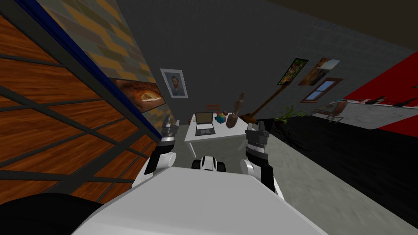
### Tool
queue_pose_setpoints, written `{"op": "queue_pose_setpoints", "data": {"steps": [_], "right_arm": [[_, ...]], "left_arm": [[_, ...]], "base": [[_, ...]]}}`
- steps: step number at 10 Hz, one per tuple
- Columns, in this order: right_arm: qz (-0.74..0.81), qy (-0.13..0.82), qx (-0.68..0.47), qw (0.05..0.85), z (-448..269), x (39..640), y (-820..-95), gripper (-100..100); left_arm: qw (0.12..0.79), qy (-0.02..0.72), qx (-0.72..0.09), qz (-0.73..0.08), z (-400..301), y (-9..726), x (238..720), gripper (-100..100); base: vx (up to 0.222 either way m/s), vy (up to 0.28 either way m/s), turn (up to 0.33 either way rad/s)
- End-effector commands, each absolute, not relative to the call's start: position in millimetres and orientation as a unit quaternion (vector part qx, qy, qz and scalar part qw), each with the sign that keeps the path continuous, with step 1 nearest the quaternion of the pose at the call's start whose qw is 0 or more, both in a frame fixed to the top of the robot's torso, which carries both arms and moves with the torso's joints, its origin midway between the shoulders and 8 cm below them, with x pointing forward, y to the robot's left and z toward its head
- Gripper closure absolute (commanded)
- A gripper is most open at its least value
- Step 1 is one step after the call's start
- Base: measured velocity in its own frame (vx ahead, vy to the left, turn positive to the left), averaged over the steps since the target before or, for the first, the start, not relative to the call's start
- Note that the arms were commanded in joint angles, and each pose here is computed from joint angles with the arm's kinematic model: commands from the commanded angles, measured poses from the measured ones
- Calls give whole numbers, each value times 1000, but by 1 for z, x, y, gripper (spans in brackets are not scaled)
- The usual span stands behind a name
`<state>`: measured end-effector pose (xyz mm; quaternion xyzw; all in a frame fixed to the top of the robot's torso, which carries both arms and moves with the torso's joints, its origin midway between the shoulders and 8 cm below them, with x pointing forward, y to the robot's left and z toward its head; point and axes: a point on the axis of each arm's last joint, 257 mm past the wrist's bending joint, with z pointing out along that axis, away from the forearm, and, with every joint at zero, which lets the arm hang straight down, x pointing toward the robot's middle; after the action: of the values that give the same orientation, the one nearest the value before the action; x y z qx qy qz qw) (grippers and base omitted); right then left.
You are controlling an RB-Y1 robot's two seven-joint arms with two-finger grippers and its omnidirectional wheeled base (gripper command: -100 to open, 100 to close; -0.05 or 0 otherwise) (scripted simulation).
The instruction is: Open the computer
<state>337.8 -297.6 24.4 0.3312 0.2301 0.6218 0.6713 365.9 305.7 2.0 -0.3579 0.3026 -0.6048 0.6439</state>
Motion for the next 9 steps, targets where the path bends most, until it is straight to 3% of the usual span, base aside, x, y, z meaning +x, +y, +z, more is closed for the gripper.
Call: {"op": "queue_pose_setpoints", "data": {"steps": [1, 9], "right_arm": [[622, 230, 331, 671, 24, 338, -298, 0], [622, 230, 331, 671, 24, 338, -298, 0]], "left_arm": [[648, 321, -359, -590, -3, 320, 374, -100], [670, 321, -410, -529, -15, 405, 392, -100]], "base": [[27, -93, -199], [33, -91, -210]]}}
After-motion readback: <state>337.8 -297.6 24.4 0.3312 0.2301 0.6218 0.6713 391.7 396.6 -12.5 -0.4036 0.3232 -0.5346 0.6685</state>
